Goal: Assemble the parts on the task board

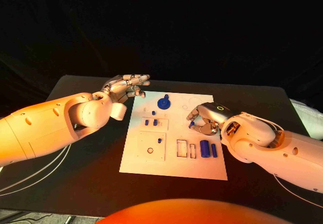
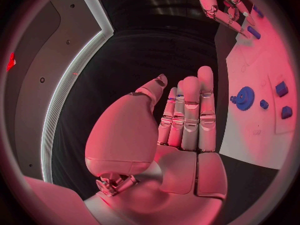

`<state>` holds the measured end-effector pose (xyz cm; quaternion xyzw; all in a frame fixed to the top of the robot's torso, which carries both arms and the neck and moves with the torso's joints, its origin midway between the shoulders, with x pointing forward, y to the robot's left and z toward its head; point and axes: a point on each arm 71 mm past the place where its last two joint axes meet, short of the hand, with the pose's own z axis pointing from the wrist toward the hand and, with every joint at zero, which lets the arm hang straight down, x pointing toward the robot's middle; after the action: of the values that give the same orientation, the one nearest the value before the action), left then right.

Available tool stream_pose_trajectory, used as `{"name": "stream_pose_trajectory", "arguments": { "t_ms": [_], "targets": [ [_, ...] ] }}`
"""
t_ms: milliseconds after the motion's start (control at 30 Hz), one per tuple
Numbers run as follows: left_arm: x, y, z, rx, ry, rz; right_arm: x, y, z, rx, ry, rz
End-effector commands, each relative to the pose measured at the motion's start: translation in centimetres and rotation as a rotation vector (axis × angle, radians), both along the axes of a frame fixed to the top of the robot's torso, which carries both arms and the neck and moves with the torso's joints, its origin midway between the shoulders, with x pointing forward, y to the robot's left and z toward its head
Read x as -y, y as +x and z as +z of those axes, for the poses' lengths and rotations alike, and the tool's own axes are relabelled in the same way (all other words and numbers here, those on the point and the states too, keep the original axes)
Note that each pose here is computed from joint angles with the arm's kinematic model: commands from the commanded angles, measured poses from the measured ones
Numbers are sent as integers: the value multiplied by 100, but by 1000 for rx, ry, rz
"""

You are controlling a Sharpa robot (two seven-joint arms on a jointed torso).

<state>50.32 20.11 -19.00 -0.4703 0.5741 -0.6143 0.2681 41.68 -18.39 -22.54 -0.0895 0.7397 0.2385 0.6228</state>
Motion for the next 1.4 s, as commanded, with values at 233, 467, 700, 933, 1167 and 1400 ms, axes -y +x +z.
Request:
{"name": "stream_pose_trajectory", "arguments": {
  "t_ms": [233,467,700,933,1167,1400],
  "targets": [
    [26,-7,2,4,-9,-24,2,13,-40,-19,-49,3],
    [28,-9,-2,1,-9,-26,-6,18,-49,-22,-51,6],
    [28,-10,-4,0,-9,-28,-7,35,-62,-20,-54,3],
    [28,-10,-5,-2,-9,-29,-24,53,-55,4,-37,-3],
    [29,-9,-7,-3,-9,-30,-23,43,-2,34,23,-10],
    [31,-12,-9,-3,-9,-32,-50,14,188,42,102,-9]
  ]
}}
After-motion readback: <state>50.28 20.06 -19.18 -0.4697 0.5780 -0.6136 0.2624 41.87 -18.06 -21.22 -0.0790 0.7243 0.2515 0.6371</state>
